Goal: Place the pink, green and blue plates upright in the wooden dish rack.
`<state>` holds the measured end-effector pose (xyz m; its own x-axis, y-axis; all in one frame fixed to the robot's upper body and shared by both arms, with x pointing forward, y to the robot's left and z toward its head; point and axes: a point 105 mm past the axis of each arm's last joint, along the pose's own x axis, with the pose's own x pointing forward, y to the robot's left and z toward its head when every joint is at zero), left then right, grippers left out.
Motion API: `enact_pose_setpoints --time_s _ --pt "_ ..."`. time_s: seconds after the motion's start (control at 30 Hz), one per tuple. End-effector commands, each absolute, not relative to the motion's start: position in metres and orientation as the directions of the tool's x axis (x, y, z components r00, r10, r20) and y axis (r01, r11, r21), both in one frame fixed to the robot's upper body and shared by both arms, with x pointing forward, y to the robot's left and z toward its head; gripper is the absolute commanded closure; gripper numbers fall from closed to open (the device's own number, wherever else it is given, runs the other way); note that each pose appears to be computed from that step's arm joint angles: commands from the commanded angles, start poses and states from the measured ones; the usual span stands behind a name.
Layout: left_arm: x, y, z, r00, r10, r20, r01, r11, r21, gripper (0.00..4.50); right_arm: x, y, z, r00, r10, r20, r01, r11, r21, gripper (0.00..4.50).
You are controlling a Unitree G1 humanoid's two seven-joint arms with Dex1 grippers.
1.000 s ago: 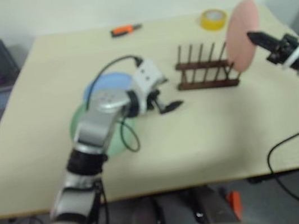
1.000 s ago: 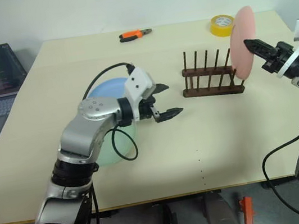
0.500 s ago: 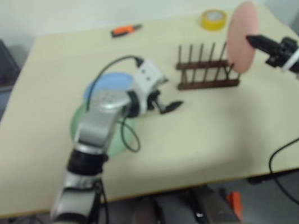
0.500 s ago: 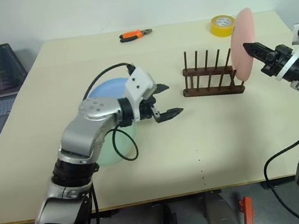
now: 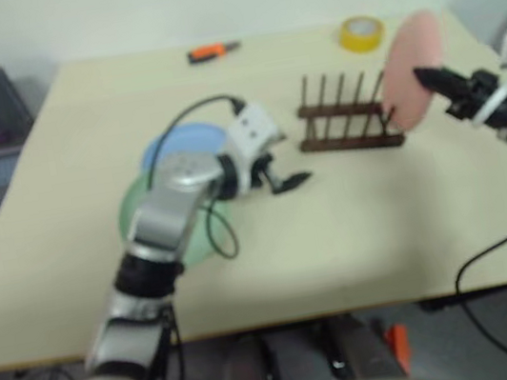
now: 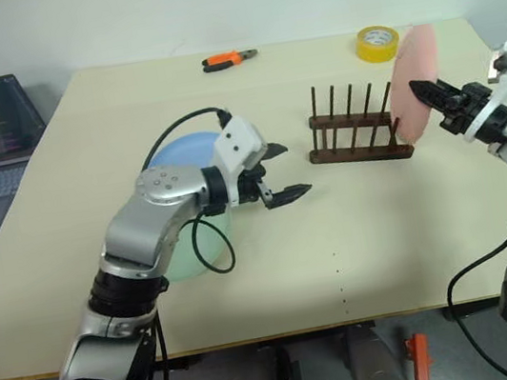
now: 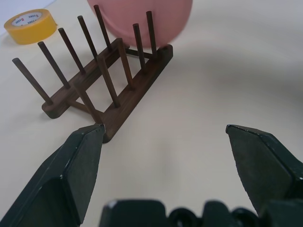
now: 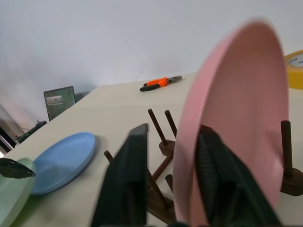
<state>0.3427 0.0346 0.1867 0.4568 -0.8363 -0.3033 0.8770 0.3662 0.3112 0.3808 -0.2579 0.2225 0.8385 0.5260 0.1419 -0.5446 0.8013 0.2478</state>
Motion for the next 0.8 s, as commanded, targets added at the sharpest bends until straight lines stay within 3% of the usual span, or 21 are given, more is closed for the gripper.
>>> enact_pose_setpoints --time_s 0.03,0.5,0.8 --pt "0.34 0.03 0.2 0.458 -0.845 -0.277 0.863 0.349 0.365 0.0 0.38 -0.263 0.24 0.839 0.51 0.192 -0.542 0.815 0.203 2.03" --pt "0.342 0.035 0.2 0.473 -0.835 -0.282 0.855 0.359 0.374 0.0 0.361 -0.276 0.271 0.827 0.539 0.163 -0.546 0.838 0.0 2.03" --pt "0.342 0.063 0.225 0.523 -0.816 -0.247 0.817 0.398 0.417 0.0 0.327 -0.276 0.285 0.809 0.587 -0.022 -0.569 0.774 -0.279 2.03"
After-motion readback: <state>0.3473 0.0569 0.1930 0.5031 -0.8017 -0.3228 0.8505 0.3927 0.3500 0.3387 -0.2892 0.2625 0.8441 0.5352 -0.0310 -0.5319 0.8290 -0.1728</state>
